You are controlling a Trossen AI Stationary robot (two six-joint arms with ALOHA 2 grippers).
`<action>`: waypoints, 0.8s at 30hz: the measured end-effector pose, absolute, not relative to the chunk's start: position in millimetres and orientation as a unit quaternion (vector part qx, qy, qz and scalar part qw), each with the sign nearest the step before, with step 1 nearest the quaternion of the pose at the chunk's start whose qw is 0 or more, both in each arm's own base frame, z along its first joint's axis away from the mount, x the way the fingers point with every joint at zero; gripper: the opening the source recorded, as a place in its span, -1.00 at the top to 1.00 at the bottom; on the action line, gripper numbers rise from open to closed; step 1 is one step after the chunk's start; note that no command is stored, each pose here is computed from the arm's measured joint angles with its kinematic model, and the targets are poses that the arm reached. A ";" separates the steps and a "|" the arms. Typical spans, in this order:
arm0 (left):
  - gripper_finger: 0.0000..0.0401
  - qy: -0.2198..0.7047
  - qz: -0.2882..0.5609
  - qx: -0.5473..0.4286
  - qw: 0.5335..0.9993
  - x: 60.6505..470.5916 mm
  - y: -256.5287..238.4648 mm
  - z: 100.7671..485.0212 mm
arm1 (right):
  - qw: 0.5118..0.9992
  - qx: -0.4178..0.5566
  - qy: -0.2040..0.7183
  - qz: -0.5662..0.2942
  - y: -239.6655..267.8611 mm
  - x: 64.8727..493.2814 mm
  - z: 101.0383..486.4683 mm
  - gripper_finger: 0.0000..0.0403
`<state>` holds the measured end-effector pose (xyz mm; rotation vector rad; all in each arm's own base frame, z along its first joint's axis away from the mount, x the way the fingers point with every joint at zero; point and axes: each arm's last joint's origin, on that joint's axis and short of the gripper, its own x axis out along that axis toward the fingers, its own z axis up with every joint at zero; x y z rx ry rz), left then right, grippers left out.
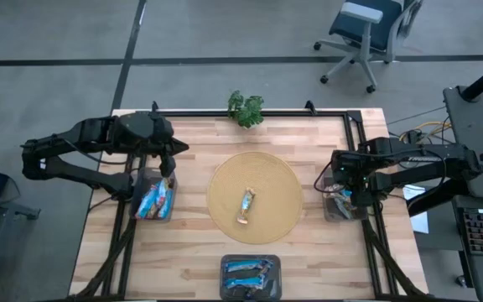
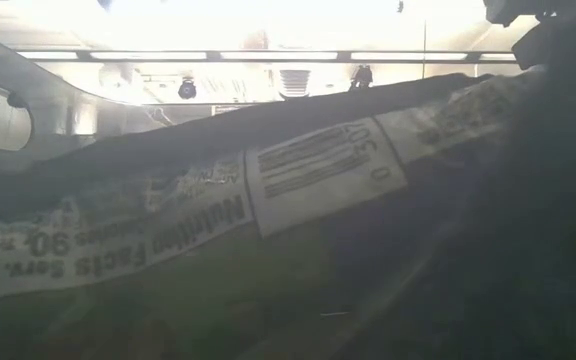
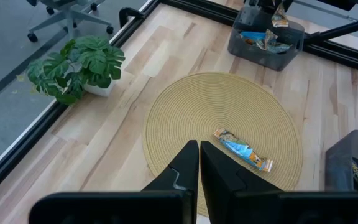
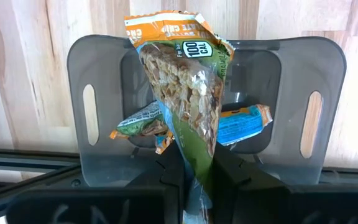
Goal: Pick and place Granola Bars by type
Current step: Put the top yellow granola bar into the top right bin
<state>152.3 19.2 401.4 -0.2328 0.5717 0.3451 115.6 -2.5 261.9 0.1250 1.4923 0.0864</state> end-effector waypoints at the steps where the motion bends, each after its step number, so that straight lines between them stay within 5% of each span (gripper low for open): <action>1: 1.00 0.280 0.169 -0.114 0.938 152.7 19.2 401.2 | 0.732 0.057 0.678 0.039 -2.5 115.6 261.7 0.83; 18: 1.00 0.280 0.171 -0.120 0.937 152.8 19.2 401.1 | 0.729 0.059 0.681 0.036 -2.6 115.7 261.1 0.83; 24: 1.00 0.279 0.172 -0.122 0.937 152.7 19.2 401.2 | 0.725 0.060 0.686 0.016 -3.5 115.3 259.0 0.65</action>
